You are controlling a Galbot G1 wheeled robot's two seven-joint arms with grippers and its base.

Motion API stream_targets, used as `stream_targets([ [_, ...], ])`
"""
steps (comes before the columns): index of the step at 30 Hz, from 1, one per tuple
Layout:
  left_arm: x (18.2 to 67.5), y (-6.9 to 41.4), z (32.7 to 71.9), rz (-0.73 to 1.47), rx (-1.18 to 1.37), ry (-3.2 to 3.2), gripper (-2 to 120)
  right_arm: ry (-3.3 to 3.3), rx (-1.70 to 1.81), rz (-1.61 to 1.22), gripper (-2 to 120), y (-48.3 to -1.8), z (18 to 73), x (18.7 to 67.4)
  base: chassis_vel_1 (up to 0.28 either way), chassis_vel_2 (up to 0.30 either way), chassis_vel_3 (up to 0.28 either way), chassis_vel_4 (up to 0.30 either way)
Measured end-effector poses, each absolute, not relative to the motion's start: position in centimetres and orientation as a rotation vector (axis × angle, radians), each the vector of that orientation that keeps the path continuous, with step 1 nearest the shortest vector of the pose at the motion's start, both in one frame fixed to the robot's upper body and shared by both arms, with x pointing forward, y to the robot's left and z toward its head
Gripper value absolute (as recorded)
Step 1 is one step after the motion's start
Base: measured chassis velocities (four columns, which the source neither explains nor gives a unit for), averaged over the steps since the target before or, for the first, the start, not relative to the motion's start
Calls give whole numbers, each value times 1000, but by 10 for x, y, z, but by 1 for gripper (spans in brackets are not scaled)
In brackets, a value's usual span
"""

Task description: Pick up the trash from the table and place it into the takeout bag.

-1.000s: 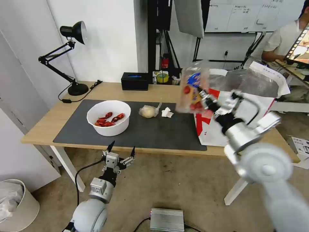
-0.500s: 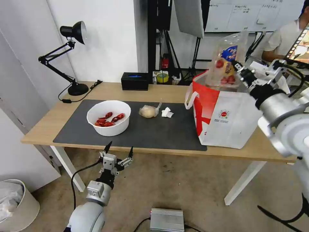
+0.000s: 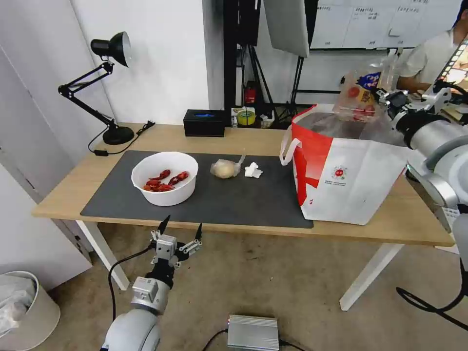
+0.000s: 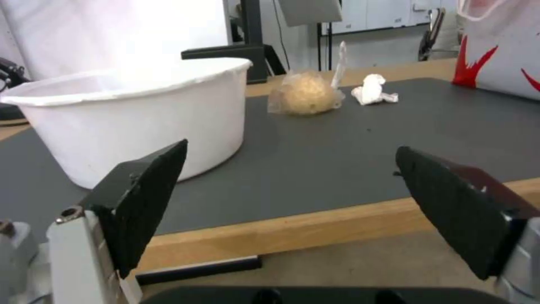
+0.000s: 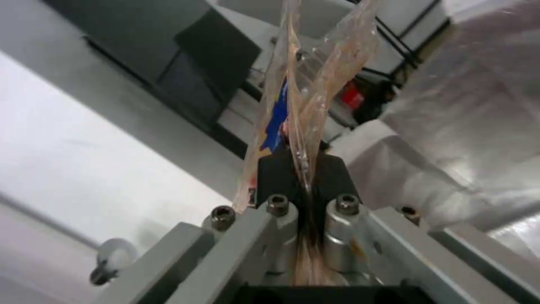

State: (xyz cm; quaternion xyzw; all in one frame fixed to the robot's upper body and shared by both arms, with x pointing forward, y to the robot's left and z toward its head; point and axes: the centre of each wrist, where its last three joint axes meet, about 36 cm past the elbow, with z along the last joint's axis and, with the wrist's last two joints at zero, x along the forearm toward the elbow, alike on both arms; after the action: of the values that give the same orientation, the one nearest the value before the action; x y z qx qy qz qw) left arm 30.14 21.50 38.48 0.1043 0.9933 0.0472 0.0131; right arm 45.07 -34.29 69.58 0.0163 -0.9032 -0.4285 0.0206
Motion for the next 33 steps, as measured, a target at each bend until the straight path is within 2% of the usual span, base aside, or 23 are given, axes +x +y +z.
stream_targets([
  [23, 302, 211, 378, 132, 316, 3107, 100, -2575, -196, -1443, 1, -349, 674, 481, 0, 0, 0, 0],
  [26, 302, 211, 377, 132, 317, 3107, 100, -2571, -199, -1441, 14, -349, 672, 481, 0, 0, 0, 0],
  [27, 302, 211, 377, 132, 317, 3107, 100, -2571, -199, -1441, 14, -349, 672, 481, 0, 0, 0, 0],
  [29, 302, 210, 377, 131, 317, 3107, 100, -2572, -200, -1439, 25, -348, 672, 481, 0, 0, 0, 0],
  [30, 302, 210, 377, 131, 317, 3107, 100, -2572, -200, -1439, 25, -348, 672, 481, 0, 0, 0, 0],
  [33, 301, 209, 378, 128, 317, 3106, 100, -2576, -195, -1441, 39, -348, 672, 478, 0, 0, 0, 0],
])
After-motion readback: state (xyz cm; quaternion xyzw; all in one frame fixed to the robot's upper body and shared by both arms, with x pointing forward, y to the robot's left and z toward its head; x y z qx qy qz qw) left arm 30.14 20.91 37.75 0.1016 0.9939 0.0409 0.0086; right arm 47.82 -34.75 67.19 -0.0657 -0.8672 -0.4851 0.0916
